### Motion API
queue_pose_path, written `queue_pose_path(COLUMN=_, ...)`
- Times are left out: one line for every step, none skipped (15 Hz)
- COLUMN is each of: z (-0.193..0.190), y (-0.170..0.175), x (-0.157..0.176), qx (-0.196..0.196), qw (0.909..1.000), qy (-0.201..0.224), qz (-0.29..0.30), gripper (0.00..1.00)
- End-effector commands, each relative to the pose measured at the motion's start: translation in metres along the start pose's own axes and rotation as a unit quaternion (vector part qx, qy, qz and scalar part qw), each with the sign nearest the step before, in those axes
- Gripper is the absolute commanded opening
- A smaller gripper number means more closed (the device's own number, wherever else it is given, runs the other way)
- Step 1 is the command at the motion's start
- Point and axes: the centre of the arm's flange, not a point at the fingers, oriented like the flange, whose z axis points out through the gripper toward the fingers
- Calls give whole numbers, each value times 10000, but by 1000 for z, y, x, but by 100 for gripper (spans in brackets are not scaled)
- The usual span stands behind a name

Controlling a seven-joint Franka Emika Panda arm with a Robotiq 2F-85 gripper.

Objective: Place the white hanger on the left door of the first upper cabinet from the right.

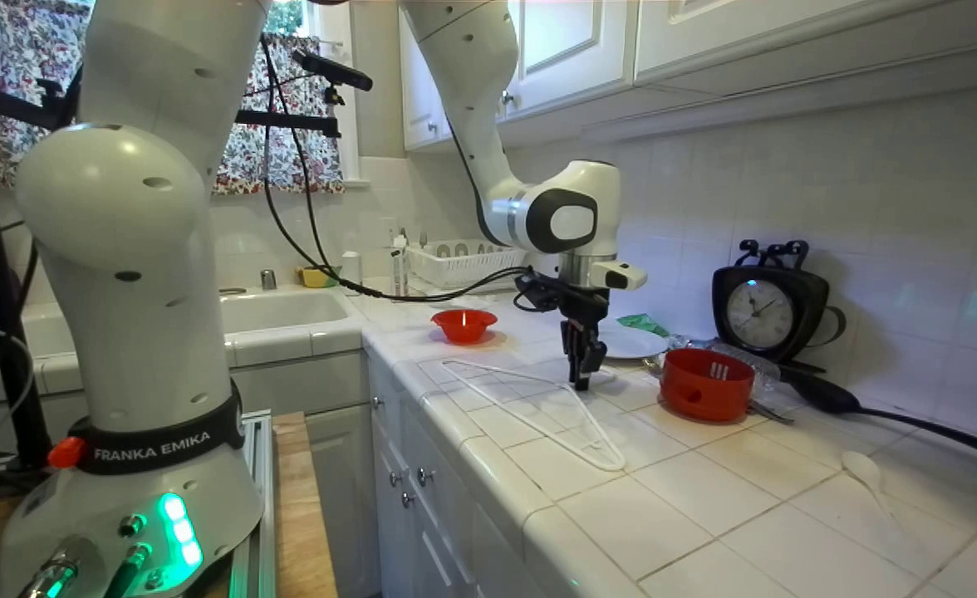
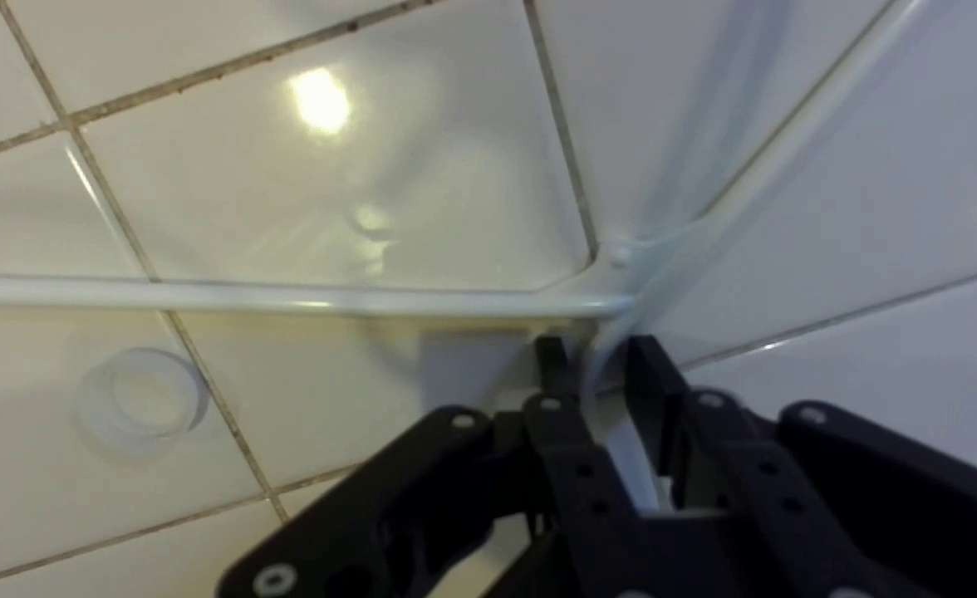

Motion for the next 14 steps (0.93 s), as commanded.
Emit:
queue_pose_path(z=8, y=-5, x=8, qx=-134, qw=9999, qy=-76, qz=23, gripper=9)
queue_pose_path(z=11, y=-5, x=9, qx=-149, qw=9998, qy=-94, qz=34, gripper=11)
queue_pose_path(z=12, y=-5, x=11, qx=-176, qw=9998, qy=-100, qz=34, gripper=10)
queue_pose_path(z=14, y=-6, x=13, qx=-170, qw=9998, qy=-127, qz=30, gripper=7)
queue_pose_path(z=13, y=-6, x=13, qx=-174, qw=9997, qy=-140, qz=38, gripper=6)
queue_pose_path(z=7, y=-6, x=9, qx=-139, qw=9998, qy=-150, qz=40, gripper=6)
queue_pose_path(z=-2, y=-6, x=3, qx=-58, qw=9999, qy=-143, qz=11, gripper=6)
queue_pose_path(z=-9, y=-6, x=-3, qx=-26, qw=10000, qy=-73, qz=17, gripper=6)
queue_pose_path(z=-18, y=-6, x=-10, qx=67, qw=10000, qy=-20, qz=-22, gripper=6)
queue_pose_path(z=-23, y=-5, x=-15, qx=102, qw=9999, qy=38, qz=-21, gripper=5)
queue_pose_path(z=-31, y=-4, x=-21, qx=209, qw=9997, qy=68, qz=-76, gripper=5)
queue_pose_path(z=-38, y=-3, x=-28, qx=304, qw=9992, qy=210, qz=-116, gripper=5)
queue_pose_path(z=-45, y=-1, x=-34, qx=375, qw=9983, qy=438, qz=-85, gripper=5)
queue_pose_path(z=-52, y=1, x=-40, qx=461, qw=9970, qy=611, qz=-83, gripper=5)
